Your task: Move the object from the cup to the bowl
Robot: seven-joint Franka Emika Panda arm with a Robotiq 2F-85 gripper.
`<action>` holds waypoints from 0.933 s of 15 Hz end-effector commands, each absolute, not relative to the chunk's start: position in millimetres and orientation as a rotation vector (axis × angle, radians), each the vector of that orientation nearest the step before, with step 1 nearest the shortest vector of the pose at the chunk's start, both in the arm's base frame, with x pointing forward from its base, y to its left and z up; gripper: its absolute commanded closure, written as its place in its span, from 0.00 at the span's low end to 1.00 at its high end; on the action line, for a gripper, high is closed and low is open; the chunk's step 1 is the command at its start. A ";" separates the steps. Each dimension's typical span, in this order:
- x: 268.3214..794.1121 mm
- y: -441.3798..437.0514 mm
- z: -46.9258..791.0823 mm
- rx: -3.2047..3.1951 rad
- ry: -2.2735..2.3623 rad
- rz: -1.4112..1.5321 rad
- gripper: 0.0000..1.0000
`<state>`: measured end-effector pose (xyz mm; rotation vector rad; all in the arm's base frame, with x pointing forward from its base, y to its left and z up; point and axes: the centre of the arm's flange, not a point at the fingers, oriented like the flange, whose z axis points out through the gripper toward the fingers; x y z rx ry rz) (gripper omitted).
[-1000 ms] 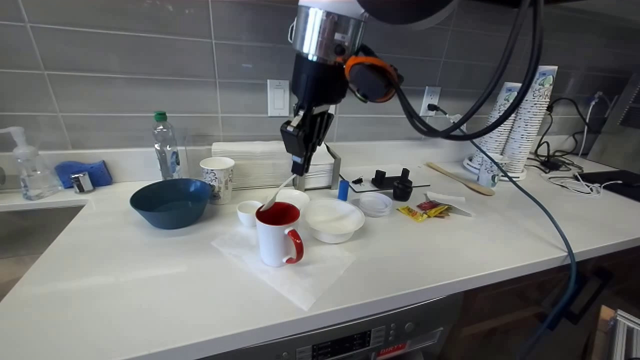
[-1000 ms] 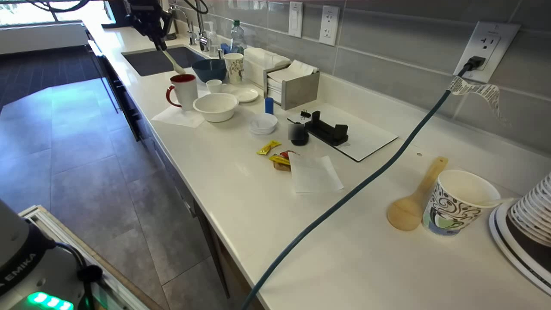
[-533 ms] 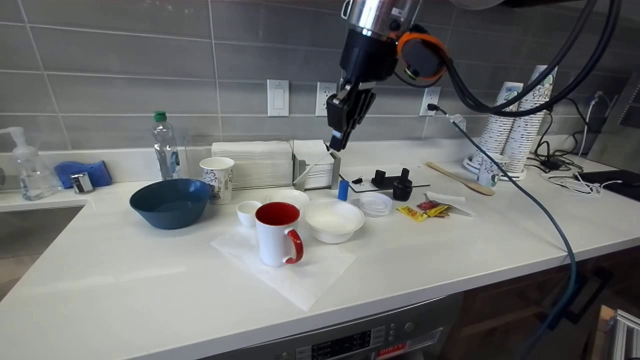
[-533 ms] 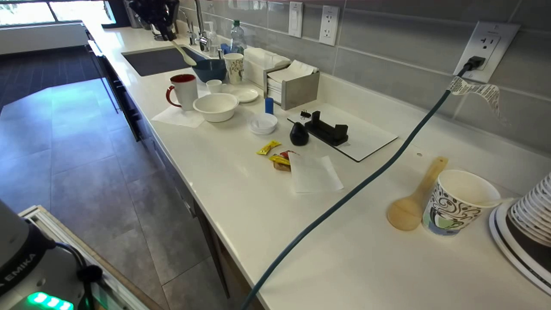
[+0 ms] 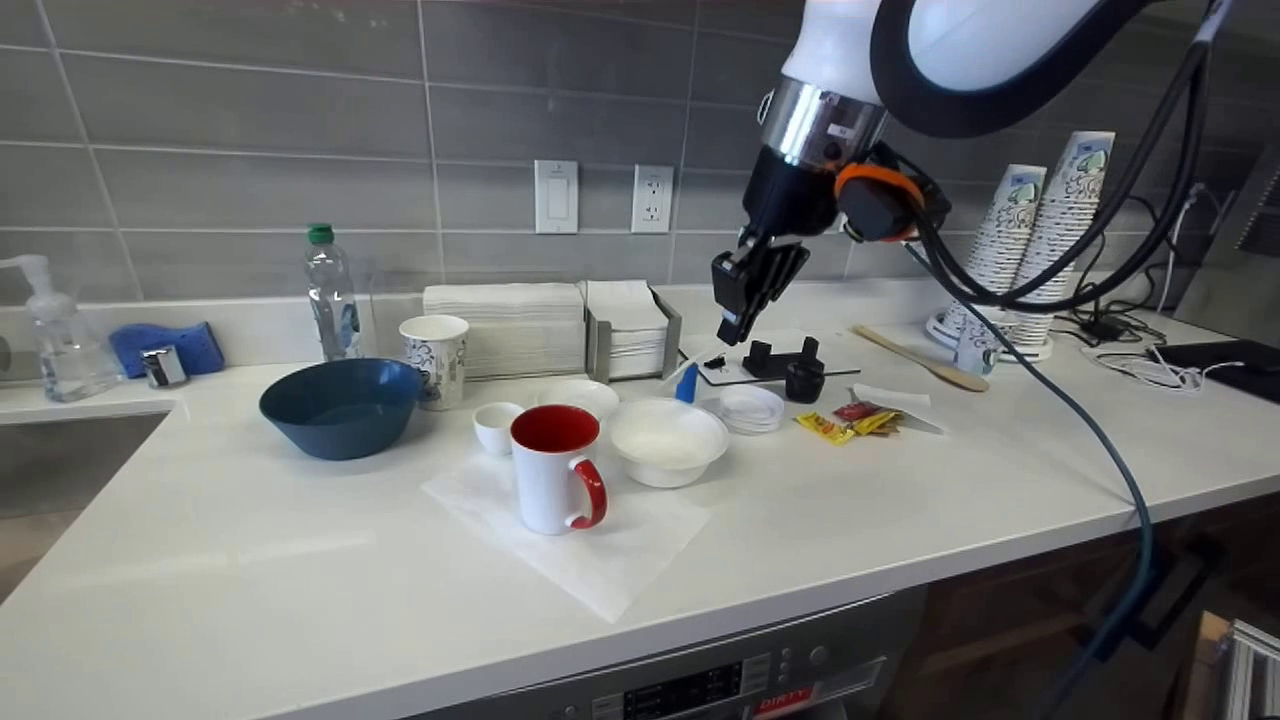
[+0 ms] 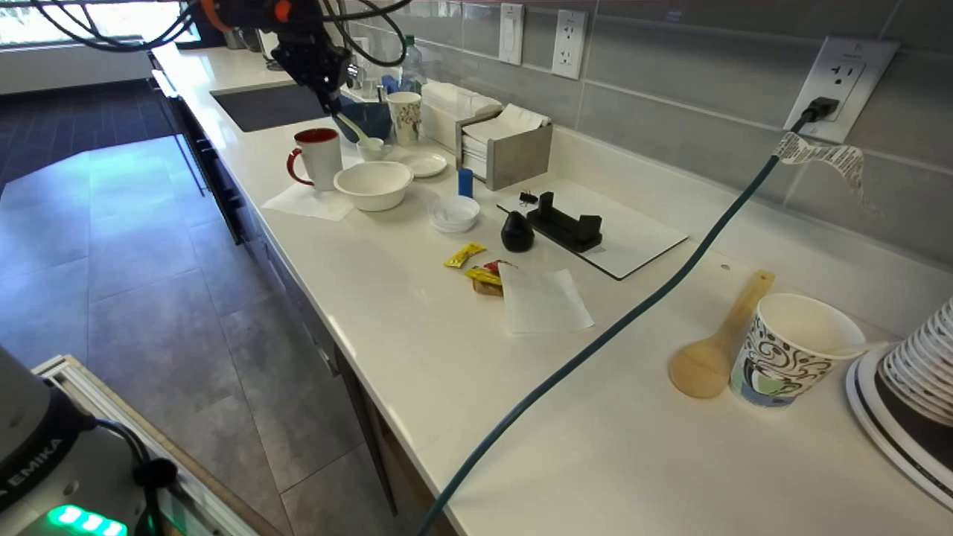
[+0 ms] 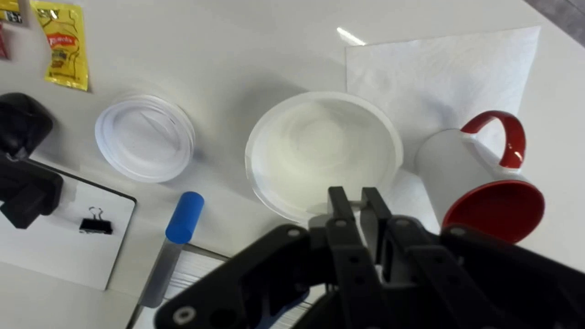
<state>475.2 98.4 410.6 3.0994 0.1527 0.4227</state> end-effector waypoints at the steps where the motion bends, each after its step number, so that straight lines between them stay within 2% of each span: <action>1: 474.8 95.9 377.4 3.088 0.080 0.417 0.97; 14: 495.1 111.5 314.8 3.071 0.160 0.403 0.97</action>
